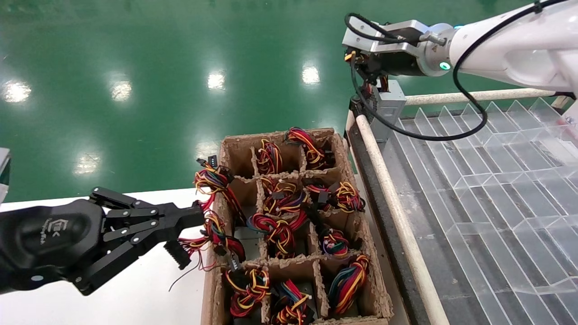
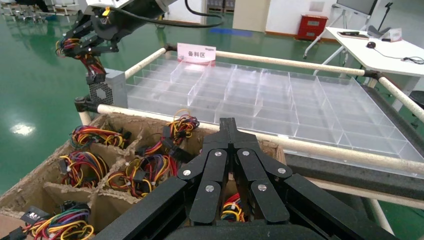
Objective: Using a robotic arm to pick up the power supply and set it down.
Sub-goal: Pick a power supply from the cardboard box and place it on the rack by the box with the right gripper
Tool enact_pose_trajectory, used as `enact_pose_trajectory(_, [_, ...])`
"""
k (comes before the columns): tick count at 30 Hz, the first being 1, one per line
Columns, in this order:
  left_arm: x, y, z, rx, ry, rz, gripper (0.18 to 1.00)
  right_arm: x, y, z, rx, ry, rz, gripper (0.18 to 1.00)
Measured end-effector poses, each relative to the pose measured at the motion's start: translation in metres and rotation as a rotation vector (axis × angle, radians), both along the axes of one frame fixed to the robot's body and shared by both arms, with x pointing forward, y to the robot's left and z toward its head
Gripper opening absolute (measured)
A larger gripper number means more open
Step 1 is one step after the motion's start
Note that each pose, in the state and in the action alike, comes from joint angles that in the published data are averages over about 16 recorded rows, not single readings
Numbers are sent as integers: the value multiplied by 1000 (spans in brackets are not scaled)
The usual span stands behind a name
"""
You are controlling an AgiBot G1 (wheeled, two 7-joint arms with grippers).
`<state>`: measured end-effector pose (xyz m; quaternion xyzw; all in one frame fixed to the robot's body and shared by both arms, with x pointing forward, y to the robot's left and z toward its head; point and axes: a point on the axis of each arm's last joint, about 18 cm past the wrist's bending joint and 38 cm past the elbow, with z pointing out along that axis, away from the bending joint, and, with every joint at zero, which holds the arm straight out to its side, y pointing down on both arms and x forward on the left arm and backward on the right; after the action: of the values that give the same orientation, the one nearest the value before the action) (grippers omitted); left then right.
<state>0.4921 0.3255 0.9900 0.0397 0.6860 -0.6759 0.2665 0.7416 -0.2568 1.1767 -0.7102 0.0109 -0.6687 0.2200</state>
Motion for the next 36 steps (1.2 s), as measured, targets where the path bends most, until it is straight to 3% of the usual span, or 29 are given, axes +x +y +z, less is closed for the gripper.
enact_pose_trajectory(9, [0, 0, 0, 0, 0, 0, 191, 3, 9, -6, 29, 10, 17, 355])
enact_pose_trajectory(15, [0, 0, 0, 0, 0, 0, 191, 4, 12, -9, 41, 17, 24, 449])
enact_pose_trajectory(28, [0, 0, 0, 0, 0, 0, 191, 0, 21, -6, 41, 17, 63, 736])
enact_pose_trajectory(36, [0, 0, 0, 0, 0, 0, 191, -3, 29, -27, 113, 77, 159, 885])
